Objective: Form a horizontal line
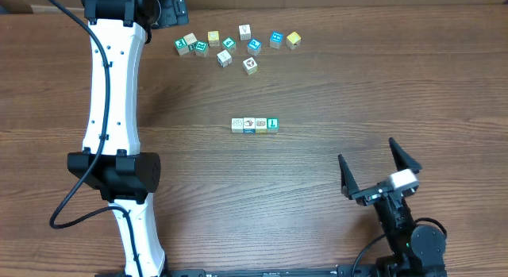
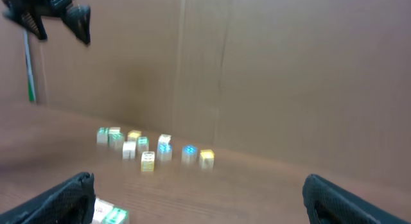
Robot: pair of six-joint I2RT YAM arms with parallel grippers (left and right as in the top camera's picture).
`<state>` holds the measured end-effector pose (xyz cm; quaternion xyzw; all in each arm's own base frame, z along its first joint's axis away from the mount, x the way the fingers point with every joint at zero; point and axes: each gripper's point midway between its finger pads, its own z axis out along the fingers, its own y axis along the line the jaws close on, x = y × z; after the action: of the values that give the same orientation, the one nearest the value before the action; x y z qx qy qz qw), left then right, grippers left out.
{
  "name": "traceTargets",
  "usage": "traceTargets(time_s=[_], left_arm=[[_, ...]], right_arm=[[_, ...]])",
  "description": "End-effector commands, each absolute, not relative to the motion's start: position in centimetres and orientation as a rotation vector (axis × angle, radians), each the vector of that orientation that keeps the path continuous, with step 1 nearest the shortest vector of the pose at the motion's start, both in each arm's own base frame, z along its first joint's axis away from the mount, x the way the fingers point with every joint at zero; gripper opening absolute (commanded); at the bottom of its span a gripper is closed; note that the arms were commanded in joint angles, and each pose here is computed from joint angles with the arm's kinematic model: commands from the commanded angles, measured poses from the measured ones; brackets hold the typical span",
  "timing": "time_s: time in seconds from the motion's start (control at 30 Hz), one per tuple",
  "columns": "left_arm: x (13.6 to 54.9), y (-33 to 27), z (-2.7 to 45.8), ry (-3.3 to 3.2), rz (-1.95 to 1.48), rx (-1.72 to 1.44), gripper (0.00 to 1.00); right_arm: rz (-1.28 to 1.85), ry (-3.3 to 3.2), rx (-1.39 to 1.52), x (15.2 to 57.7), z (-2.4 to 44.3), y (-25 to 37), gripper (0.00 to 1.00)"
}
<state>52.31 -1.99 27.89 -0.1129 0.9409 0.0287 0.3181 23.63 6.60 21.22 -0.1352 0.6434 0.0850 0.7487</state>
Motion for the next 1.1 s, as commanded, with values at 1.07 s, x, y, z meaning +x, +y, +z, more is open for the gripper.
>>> traceTargets(time_s=[1.07], left_arm=[[52.3, -2.2, 28.3, 2.467, 0.082, -0.277, 1.0]], right_arm=[[0.199, 1.553, -0.312, 23.7, 17.3, 6.7, 1.0]])
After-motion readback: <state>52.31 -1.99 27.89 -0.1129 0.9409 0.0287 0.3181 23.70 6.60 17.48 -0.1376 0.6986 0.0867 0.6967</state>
